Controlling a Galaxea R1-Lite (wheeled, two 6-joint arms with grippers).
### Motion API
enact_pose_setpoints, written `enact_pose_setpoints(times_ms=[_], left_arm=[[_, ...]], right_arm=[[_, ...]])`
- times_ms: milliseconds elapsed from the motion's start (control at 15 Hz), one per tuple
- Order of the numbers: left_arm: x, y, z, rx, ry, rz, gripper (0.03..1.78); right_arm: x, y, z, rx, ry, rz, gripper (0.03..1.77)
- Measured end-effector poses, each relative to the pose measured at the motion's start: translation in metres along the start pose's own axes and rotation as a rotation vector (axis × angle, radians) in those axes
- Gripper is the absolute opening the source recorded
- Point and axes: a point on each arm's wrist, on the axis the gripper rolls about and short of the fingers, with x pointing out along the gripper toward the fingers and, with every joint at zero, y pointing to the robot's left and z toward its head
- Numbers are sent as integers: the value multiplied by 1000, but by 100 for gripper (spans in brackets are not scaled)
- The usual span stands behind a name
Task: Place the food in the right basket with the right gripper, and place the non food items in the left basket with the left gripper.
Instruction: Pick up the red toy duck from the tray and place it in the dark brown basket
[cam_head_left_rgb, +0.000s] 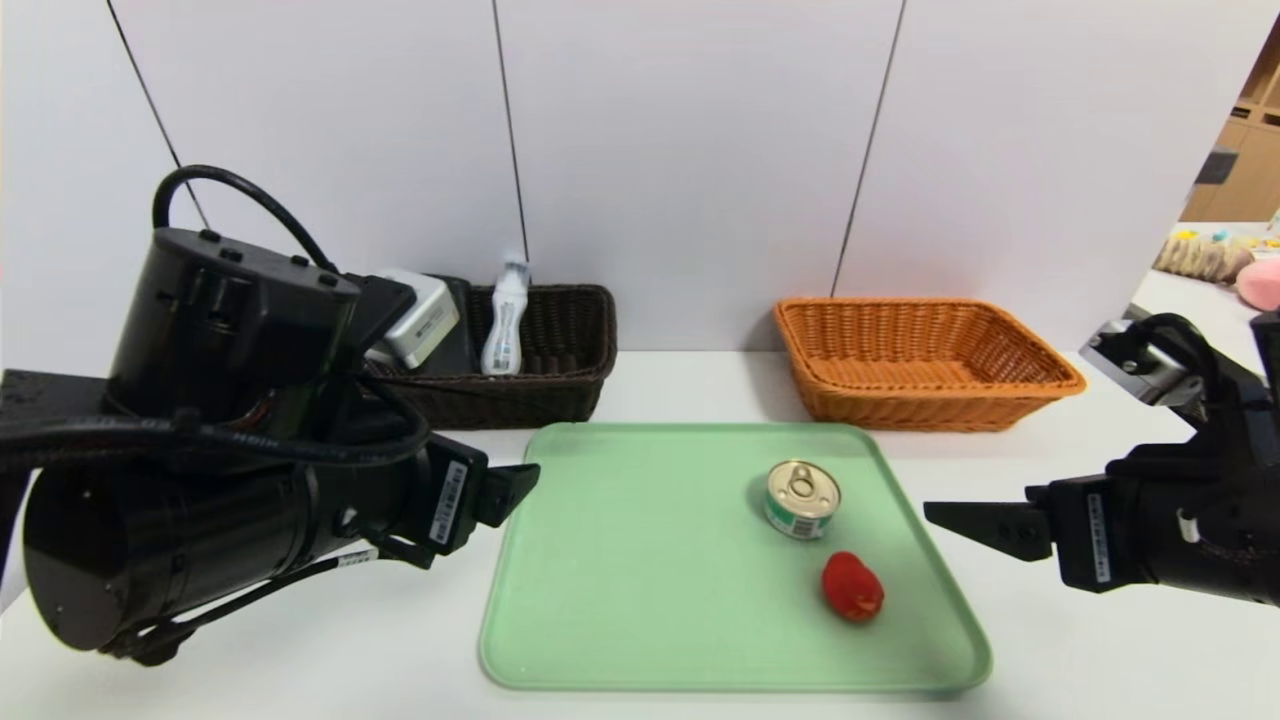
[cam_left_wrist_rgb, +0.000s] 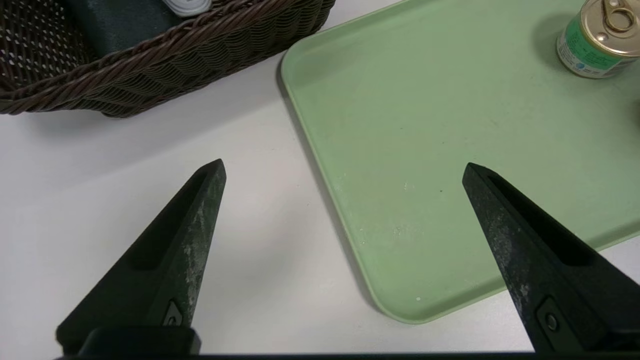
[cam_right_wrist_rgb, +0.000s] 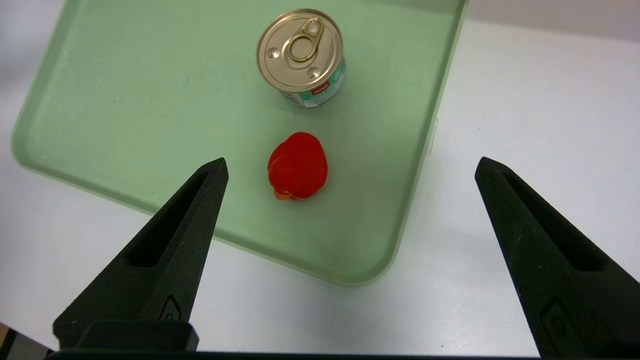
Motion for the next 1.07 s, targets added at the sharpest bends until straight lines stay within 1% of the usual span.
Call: enact_pose_setpoints(times_ms=[133, 400, 600, 800, 867, 1067], left_arm=[[-9, 6, -7, 1, -1, 30, 169], [-24, 27, -17, -32, -17, 105, 169], [-36, 45, -24, -74, -38, 168, 169], [-48, 61, -28, -117, -62, 236, 169], [-51, 65, -32, -122, -59, 259, 169], [-59, 75, -44, -115, -56, 314, 169]], right_arm=[[11, 12, 8, 34, 51, -10, 171], [28, 30, 20, 19, 196, -20, 171], [39, 44, 28, 50, 290, -30, 171], [51, 51, 33, 53, 325, -71, 171], [57, 53, 33, 45, 328, -91, 171], [72, 56, 29, 29, 365, -117, 171]])
